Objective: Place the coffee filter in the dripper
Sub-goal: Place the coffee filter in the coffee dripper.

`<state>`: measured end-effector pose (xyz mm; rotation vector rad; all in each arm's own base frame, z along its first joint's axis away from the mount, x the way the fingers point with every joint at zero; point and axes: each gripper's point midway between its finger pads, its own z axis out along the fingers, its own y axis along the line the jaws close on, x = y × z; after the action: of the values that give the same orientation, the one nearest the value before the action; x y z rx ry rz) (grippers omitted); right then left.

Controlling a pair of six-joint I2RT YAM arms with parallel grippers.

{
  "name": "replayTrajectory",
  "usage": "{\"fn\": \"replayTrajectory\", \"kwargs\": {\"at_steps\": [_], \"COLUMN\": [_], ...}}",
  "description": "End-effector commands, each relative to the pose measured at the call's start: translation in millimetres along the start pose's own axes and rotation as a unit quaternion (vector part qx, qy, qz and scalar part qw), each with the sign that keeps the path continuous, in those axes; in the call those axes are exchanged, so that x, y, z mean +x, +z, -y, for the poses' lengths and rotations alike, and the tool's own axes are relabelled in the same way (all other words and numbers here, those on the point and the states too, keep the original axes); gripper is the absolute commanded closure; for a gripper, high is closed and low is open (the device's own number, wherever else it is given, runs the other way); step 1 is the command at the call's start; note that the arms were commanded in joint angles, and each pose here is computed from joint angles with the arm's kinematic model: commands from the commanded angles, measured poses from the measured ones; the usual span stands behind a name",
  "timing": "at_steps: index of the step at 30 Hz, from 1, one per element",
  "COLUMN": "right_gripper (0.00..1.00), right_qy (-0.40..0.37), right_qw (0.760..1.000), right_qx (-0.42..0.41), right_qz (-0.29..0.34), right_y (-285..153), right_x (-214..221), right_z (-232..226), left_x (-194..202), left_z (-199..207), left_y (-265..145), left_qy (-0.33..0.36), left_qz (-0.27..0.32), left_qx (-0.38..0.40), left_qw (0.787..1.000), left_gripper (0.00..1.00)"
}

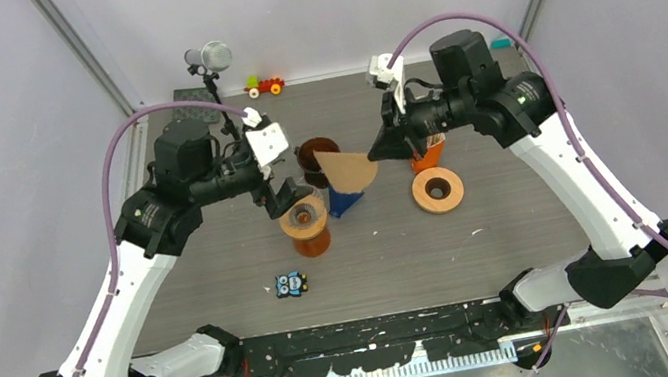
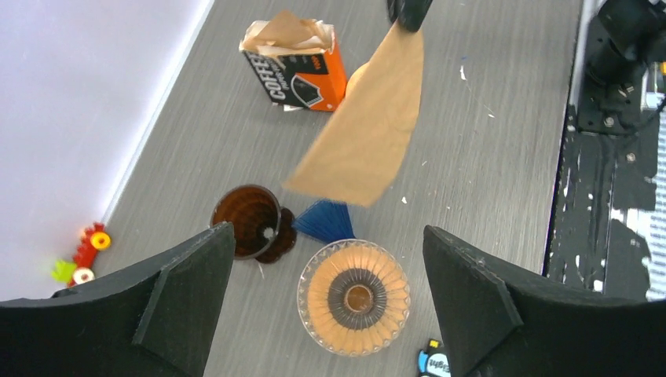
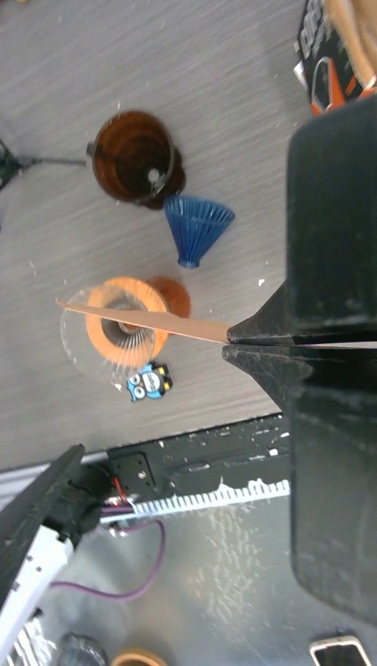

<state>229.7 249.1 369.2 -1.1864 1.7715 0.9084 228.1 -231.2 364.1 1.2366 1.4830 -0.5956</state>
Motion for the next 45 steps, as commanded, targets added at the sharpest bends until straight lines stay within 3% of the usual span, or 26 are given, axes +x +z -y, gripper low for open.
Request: {"fn": "replayTrajectory", "kwargs": {"at_steps": [1,12,25,31,33,34,38,40,45], "right_gripper": [1.00,1.00,1.00,1.00,1.00,0.98,0.76,0.58,0.52], "right_qy": [-0.049,-0.070,-0.072,-0.057,-0.050,-0.049,-0.051,-0.053,-0.024], "right_qw": [0.996,0.990,0.992,0.994,0.996,0.996,0.997,0.997,0.995], "right_qx": [-0.067,-0.121,-0.102,-0.089,-0.074,-0.067,-0.042,-0.026,-0.012], "right_qz": [0.018,0.007,0.003,0.015,0.018,0.019,0.035,0.049,0.094], "right_y": [4,11,11,12,13,13,7,2,-11], "right_x": [-5,-1,1,-7,-10,-10,-11,-11,-1], "right_z": [-32,-57,-53,-50,-45,-43,-41,-39,-31], "left_x": [-21,-24,-16,-12,-11,-11,-18,-24,-32], "left_z": [27,49,61,66,68,69,67,63,64], "left_y": [-15,13,35,38,37,36,31,25,15], "left_qy": [0.072,0.116,0.084,0.066,0.059,0.054,0.033,0.016,-0.050], "left_qz": [0.027,0.034,0.020,0.024,0.027,0.029,0.052,0.070,0.105], "left_qx": [0.077,0.161,0.203,0.209,0.209,0.207,0.184,0.171,0.168], "left_qw": [0.994,0.979,0.975,0.975,0.976,0.976,0.981,0.983,0.979], "left_gripper": [0.10,0.19,0.68,0.99,1.00,1.00,1.00,1.00,1.00]}}
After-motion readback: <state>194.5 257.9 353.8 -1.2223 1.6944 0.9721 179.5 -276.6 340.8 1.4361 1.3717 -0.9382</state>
